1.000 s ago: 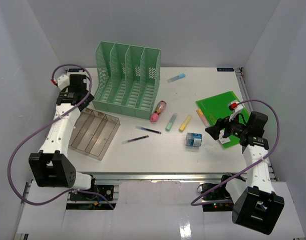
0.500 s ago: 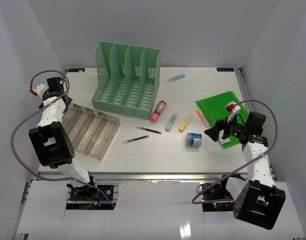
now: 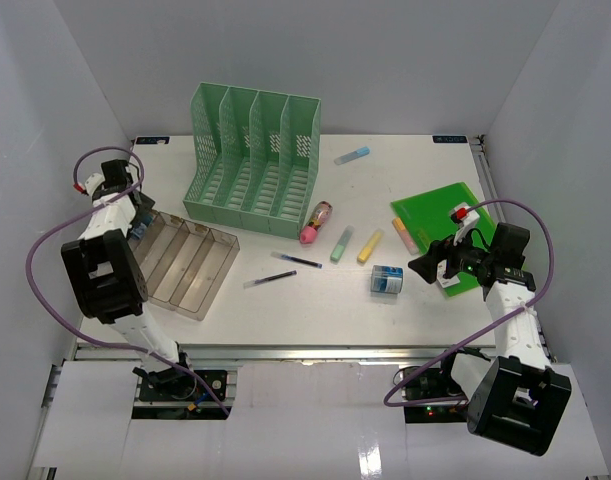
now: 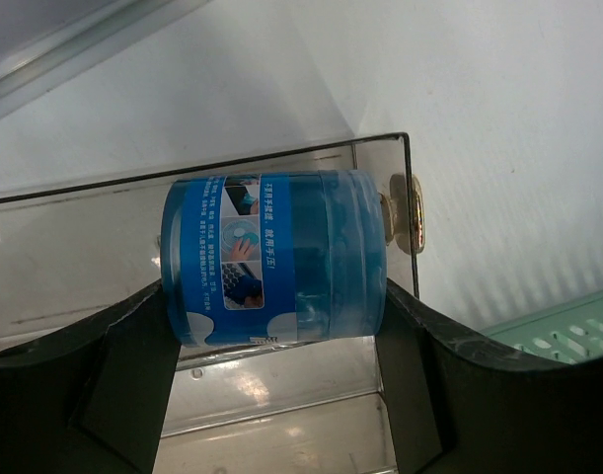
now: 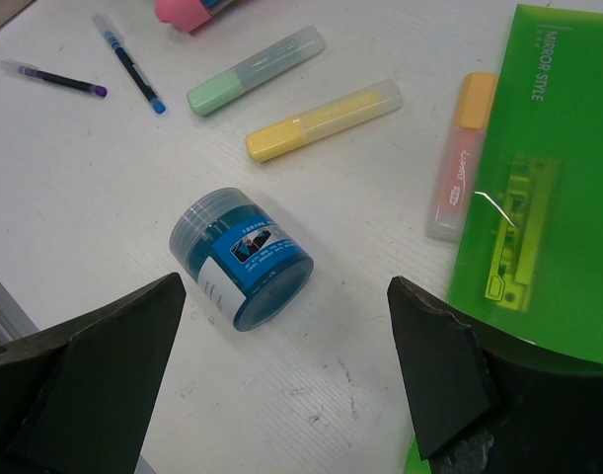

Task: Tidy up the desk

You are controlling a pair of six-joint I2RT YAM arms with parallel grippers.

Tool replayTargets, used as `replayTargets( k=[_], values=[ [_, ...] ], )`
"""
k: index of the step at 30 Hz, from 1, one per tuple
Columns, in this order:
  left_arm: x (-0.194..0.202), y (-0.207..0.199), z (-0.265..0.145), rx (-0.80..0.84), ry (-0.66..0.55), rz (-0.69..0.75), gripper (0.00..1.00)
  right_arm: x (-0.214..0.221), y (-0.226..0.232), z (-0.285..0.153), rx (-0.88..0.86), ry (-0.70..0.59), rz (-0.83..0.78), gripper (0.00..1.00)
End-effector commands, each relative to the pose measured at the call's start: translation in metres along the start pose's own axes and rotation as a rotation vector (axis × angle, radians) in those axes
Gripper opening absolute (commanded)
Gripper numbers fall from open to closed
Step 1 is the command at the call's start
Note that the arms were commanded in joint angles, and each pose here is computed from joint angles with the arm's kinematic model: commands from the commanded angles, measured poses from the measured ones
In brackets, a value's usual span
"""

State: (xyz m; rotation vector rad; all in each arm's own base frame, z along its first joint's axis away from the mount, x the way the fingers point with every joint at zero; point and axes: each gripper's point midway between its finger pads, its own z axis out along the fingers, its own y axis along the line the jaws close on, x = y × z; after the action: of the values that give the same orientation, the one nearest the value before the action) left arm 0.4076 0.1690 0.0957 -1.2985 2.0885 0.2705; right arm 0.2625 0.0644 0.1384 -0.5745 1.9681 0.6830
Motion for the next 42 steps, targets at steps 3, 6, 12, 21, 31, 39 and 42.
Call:
replayTargets(
  k=[3,6,12,21,31,39,42],
  values=[
    [-0.016,-0.019,-0.024,0.117,-0.016,-0.026,0.80,-0.016,-0.001,-0.004,-0.002,-0.023,-0.056,0.90],
    [-0.014,-0.028,-0.040,0.202,0.009,0.000,0.98,-0.016,-0.002,-0.004,0.009,-0.018,-0.057,0.90],
    [-0.003,-0.047,-0.084,0.442,0.024,0.031,0.98,-0.013,-0.009,-0.003,0.062,0.021,-0.047,0.90],
    [0.057,-0.081,-0.205,1.092,0.127,0.159,0.98,-0.032,-0.025,-0.001,0.368,0.126,-0.040,0.90],
    [0.204,-0.085,-0.315,1.475,0.414,0.467,0.98,-0.040,0.026,0.030,0.202,0.170,-0.055,0.90],
    [0.316,-0.104,-0.379,1.535,0.477,0.659,0.98,-0.064,0.016,-0.001,0.192,-0.003,-0.224,0.90],
    [0.362,-0.121,-0.390,1.498,0.471,0.750,0.98,-0.057,-0.001,-0.011,0.196,-0.027,-0.121,0.90]
  ],
)
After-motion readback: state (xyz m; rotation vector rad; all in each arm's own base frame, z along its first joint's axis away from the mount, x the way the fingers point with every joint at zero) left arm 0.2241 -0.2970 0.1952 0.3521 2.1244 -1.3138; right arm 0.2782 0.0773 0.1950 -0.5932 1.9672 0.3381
